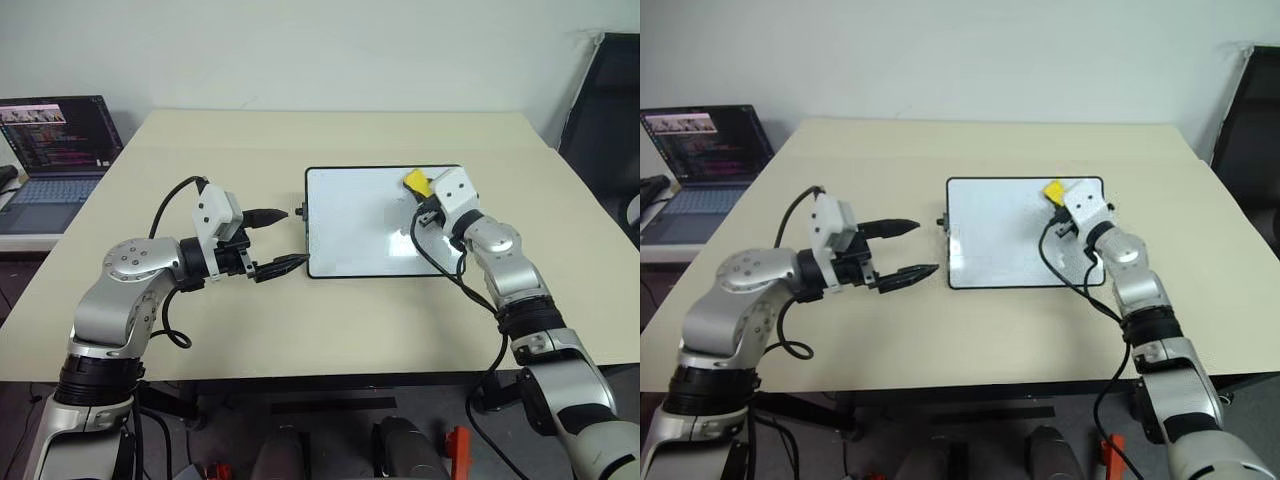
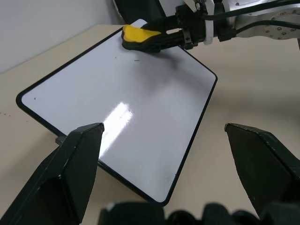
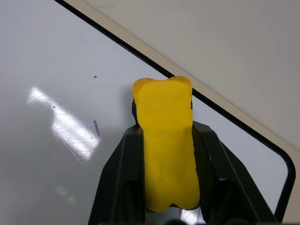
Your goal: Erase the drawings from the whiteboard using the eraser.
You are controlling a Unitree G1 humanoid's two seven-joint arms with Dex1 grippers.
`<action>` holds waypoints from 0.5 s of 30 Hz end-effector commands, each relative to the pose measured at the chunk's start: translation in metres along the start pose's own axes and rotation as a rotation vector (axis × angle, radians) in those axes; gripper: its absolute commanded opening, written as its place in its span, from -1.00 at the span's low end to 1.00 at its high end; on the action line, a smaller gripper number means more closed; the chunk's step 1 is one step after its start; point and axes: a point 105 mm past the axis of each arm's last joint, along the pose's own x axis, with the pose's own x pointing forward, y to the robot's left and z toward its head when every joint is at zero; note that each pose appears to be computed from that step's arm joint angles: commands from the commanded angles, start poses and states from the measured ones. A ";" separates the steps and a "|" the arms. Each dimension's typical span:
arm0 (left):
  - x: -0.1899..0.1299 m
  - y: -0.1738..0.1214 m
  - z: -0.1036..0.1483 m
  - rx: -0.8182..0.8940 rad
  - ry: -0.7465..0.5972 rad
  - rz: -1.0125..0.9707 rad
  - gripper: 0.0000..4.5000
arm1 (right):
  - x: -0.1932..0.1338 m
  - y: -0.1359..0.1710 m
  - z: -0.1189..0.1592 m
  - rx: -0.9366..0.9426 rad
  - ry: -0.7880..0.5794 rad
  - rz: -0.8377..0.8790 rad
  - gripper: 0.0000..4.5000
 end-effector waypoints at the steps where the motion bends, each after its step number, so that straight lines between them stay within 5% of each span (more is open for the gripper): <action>1: 0.001 0.001 0.011 0.040 -0.026 0.000 1.00 | -0.007 0.012 -0.023 0.026 0.080 0.044 -0.56; 9: 0.003 0.002 0.011 0.037 -0.032 0.002 1.00 | -0.034 0.078 -0.019 0.037 0.093 0.443 -0.56; 15: 0.004 0.002 0.011 0.033 -0.036 0.004 1.00 | -0.023 0.054 -0.016 0.005 0.098 0.308 -0.56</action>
